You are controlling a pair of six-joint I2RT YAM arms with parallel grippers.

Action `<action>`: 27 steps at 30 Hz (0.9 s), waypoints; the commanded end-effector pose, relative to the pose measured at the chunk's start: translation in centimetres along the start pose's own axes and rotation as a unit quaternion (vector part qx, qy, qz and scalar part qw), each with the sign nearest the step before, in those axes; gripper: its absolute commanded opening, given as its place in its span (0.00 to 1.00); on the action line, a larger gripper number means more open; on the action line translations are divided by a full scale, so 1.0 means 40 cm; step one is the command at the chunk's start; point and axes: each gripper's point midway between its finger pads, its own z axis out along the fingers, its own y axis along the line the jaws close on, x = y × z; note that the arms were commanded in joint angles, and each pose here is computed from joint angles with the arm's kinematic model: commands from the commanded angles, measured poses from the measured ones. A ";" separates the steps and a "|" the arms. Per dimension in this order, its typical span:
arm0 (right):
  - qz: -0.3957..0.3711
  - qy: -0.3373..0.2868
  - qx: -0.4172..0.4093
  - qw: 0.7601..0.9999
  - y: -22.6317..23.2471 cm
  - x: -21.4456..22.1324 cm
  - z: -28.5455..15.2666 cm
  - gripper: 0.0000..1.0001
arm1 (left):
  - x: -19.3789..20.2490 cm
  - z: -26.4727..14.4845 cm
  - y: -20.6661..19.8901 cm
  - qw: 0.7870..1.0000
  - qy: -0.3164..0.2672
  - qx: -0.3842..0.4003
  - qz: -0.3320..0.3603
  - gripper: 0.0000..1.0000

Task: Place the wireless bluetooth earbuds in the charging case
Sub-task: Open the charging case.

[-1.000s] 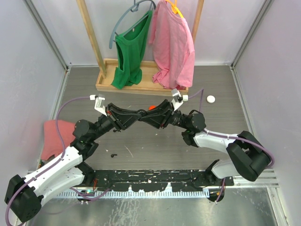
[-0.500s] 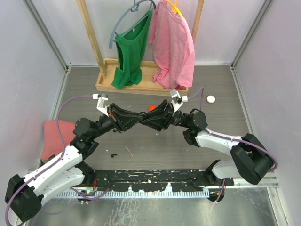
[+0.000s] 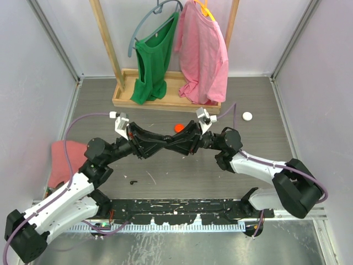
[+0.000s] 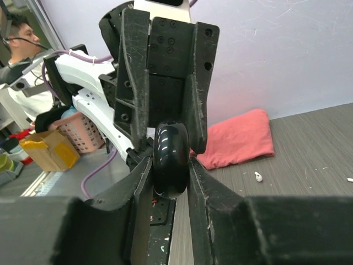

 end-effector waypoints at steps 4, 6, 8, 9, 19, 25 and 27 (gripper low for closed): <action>-0.108 0.028 0.002 0.994 0.012 -0.009 -0.022 0.06 | -0.024 -0.025 -0.014 0.998 0.019 -0.019 0.063 0.61; -0.123 0.041 0.014 0.991 0.002 0.001 -0.030 0.06 | -0.020 -0.034 -0.010 0.997 0.027 -0.029 0.071 0.68; -0.138 0.053 0.026 0.989 -0.007 0.013 -0.041 0.07 | -0.019 -0.042 -0.004 0.996 0.032 -0.040 0.078 0.78; -0.144 0.059 0.029 0.987 -0.010 0.019 -0.046 0.07 | -0.018 -0.045 -0.002 0.995 0.036 -0.044 0.082 0.84; -0.142 0.090 0.050 0.984 -0.030 0.086 -0.086 0.09 | 0.016 -0.062 0.021 0.989 0.091 -0.066 0.098 0.98; -0.131 0.083 0.060 0.986 -0.045 0.111 -0.096 0.09 | 0.065 -0.053 0.030 0.985 0.123 -0.033 0.118 0.98; -0.127 0.075 0.058 0.987 -0.042 0.117 -0.101 0.09 | 0.078 -0.050 0.026 0.983 0.130 -0.014 0.127 0.98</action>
